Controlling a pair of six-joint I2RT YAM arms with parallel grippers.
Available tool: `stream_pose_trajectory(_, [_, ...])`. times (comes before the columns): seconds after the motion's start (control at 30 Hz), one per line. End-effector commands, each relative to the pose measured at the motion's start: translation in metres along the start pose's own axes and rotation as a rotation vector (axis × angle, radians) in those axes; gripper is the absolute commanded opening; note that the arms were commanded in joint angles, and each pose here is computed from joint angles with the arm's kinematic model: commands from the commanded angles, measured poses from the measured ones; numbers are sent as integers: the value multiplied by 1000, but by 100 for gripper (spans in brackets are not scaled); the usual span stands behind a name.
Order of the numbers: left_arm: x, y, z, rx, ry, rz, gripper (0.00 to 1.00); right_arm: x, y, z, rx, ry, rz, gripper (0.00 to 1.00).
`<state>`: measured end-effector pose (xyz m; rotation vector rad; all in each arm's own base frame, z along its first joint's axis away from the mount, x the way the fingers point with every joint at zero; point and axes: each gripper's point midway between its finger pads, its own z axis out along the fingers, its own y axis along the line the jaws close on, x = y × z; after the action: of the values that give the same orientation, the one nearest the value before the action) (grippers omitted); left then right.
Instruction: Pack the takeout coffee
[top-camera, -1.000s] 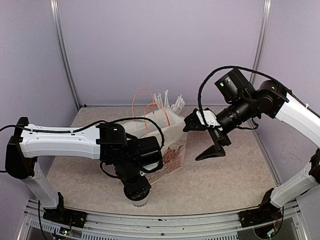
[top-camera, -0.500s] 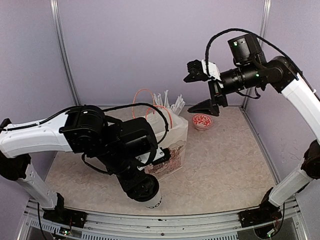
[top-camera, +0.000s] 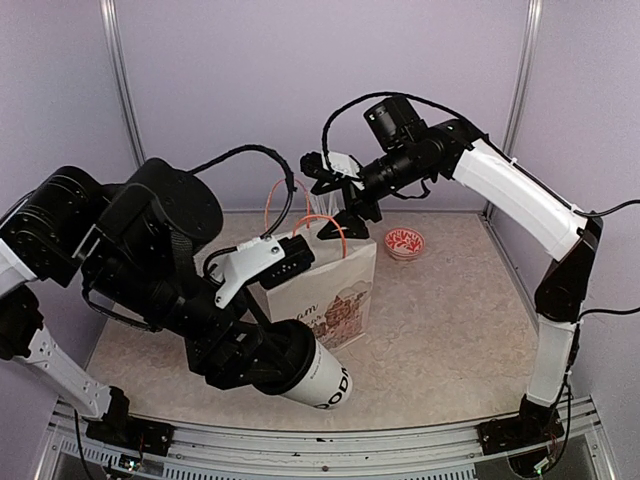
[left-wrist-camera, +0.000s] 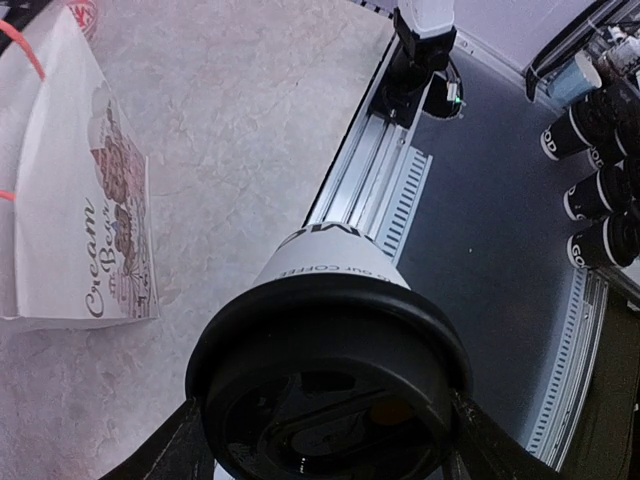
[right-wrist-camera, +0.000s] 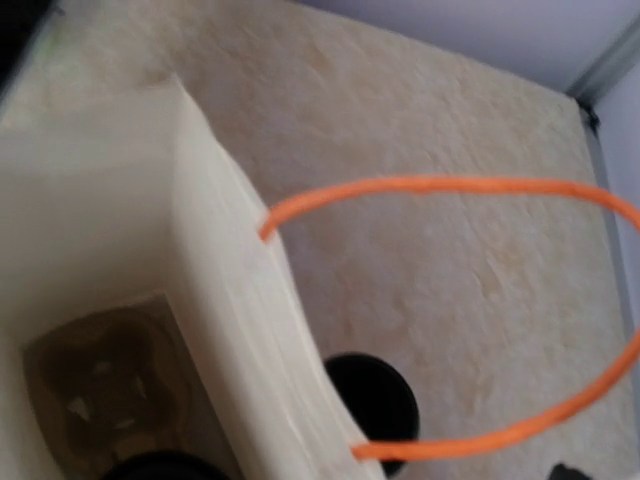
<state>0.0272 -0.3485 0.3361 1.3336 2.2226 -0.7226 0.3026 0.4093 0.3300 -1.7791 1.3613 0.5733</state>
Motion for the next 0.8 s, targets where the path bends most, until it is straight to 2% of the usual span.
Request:
stream_pose_trajectory(0.0, [-19,11,-40,-34,-146,-34,67,-39,12,-32,-39,-130,-49,99])
stream_pose_trajectory(0.13, [-36,23,-66,-82,-255,-42,68,-33,-11,-27,83,-105,-42,97])
stream_pose_trajectory(0.3, [-59,44,-111,-161,-433,-105,70,-13,-11,4,-4,-63,8,88])
stream_pose_trajectory(0.53, [-72,68,-194,-157,-739,-220,70,1,-13,31,-44,-54,47,76])
stream_pose_trajectory(0.63, [-67,81,-213,-179,-808,-249,69,5,-12,36,-57,-51,60,69])
stream_pose_trajectory(0.77, [-57,105,-218,-300,-816,-304,70,7,-11,38,-63,-45,65,51])
